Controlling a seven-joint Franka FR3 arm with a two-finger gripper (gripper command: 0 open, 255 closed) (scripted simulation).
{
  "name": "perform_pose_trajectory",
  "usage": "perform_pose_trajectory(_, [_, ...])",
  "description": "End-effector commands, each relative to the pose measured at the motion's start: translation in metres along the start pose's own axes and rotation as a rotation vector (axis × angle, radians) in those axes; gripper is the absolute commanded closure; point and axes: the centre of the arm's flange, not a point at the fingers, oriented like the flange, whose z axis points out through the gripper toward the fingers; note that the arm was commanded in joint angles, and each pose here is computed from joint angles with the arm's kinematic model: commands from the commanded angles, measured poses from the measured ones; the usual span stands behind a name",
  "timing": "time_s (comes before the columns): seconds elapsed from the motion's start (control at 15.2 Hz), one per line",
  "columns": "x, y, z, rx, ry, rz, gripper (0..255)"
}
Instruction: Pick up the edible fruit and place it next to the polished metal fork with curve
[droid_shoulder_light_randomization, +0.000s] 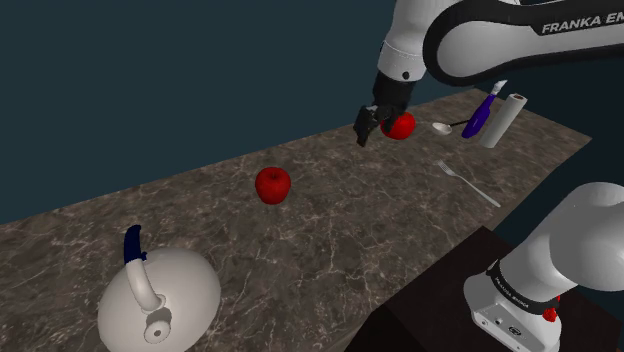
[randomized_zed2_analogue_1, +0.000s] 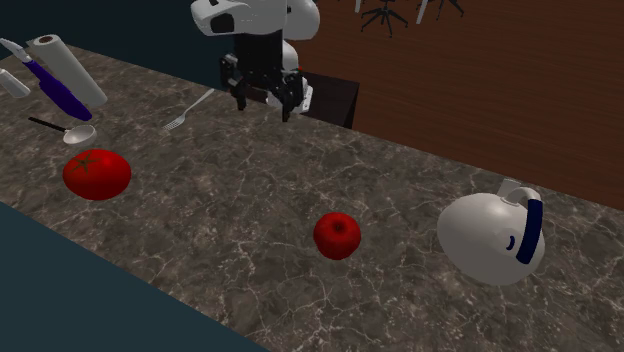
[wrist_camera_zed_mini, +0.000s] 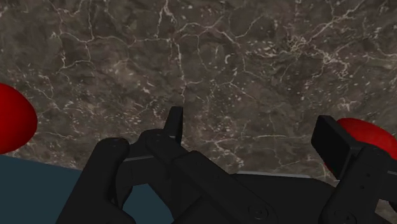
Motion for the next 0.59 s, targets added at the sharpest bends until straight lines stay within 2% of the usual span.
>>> perform_pose_trajectory(0.0, [0.012,-0.022,0.008,0.009,0.009,0.001,0])
perform_pose_trajectory(0.53, [0.057,-0.104,0.042,0.041,0.04,0.0,0])
